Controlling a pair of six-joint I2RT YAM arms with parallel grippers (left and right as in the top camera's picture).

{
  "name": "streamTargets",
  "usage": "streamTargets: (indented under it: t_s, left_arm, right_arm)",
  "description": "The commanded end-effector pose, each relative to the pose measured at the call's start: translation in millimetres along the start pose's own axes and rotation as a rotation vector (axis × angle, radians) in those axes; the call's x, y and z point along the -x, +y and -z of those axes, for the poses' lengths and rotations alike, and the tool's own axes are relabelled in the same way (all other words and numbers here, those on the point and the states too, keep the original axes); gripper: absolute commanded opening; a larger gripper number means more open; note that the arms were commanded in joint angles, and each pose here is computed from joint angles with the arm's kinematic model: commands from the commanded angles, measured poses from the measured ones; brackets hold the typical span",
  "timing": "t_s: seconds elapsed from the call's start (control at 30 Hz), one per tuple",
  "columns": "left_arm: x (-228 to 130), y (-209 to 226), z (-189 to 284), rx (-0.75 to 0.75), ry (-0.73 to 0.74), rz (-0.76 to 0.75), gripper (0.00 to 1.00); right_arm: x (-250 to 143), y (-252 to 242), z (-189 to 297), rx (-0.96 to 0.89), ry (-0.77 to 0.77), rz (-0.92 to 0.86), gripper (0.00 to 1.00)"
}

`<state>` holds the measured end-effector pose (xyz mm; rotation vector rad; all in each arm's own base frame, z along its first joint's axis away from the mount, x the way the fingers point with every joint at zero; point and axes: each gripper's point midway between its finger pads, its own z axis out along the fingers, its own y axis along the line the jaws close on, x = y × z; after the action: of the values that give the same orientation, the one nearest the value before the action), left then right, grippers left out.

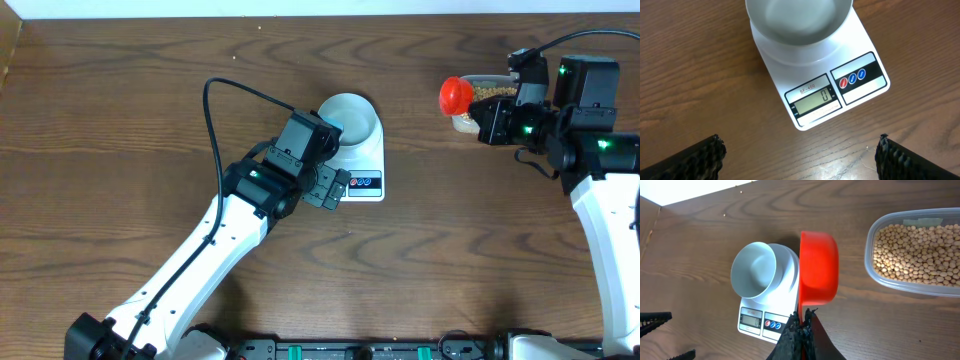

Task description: Scoop item into bowl and weigh 50g on scale

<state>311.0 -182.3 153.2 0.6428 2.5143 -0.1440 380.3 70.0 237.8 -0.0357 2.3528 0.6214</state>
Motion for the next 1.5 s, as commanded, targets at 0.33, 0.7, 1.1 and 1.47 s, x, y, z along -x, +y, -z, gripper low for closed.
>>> streamTargets:
  t_s: [0.33,0.7,1.1,1.47]
  left_arm:
    - [0,-2,0,-0.019,0.001,0.008,0.98]
    - [0,-2,0,-0.016,0.001,0.004,0.98]
    - [0,-2,0,-0.016,0.001,0.004,0.98]
    - [0,-2,0,-0.016,0.002,0.004,0.98]
  right_arm:
    - [7,2,6,-0.006,-0.023,0.028,0.01]
    - [7,2,6,-0.005,-0.023,0.028,0.01]
    - [26,4,24,-0.063,-0.008,0.093,0.01]
    - [51,-57,28,-0.222,0.085,0.091,0.01]
